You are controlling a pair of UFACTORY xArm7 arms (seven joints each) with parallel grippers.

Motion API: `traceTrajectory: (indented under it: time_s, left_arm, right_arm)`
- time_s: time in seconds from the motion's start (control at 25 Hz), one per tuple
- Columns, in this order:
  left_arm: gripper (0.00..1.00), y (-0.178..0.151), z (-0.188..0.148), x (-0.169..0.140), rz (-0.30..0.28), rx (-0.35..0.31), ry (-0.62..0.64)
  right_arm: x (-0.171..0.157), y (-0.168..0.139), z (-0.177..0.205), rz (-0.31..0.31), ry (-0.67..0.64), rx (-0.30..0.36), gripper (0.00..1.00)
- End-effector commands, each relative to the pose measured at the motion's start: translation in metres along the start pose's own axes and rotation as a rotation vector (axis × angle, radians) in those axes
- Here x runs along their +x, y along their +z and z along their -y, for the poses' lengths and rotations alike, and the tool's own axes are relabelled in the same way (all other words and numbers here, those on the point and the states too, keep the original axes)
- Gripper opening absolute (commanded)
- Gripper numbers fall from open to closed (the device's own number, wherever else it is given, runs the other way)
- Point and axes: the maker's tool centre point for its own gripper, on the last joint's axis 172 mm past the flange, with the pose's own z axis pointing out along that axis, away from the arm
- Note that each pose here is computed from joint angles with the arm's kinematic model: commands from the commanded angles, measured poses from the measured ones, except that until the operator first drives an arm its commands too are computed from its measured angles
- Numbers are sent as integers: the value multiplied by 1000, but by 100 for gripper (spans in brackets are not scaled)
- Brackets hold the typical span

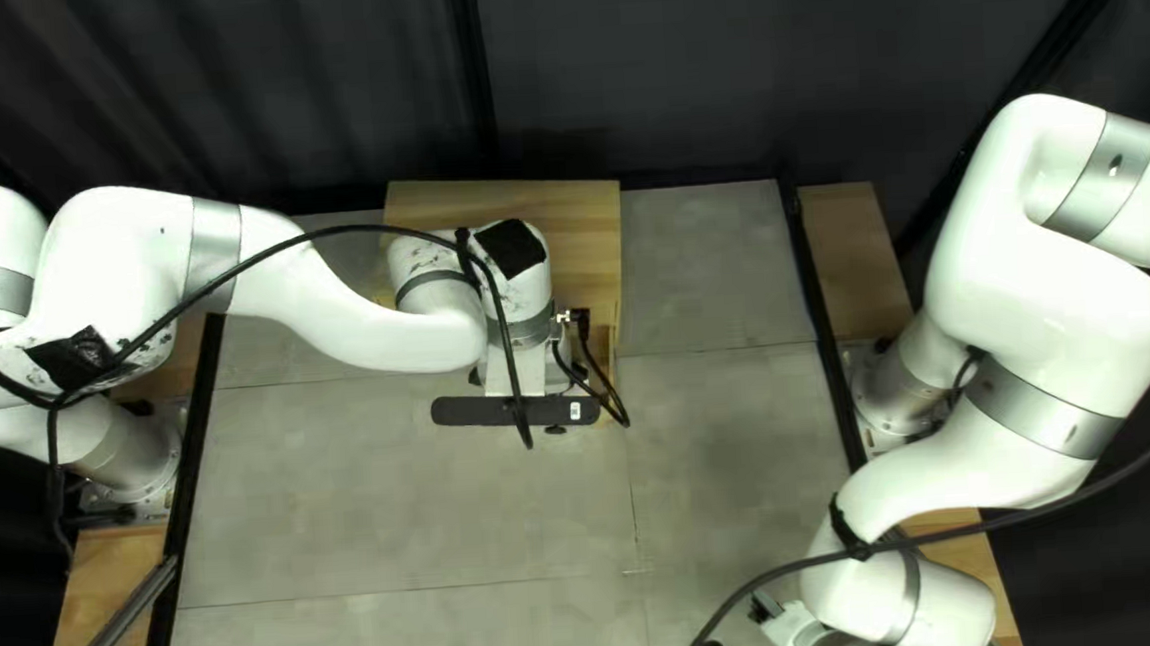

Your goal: Open drawers and place objects into drawer and close

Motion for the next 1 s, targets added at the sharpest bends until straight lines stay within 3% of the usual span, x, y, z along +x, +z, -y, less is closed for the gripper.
traceTrajectory:
  time_s: [0.04,1.0]
  left_arm:
    - [0,1,0,-2,2,-5,-2]
    - [0,12,1,-27,22,-7,-13]
  right_arm:
    - [0,0,0,0,0,0,100]
    - [0,0,0,0,0,0,100]
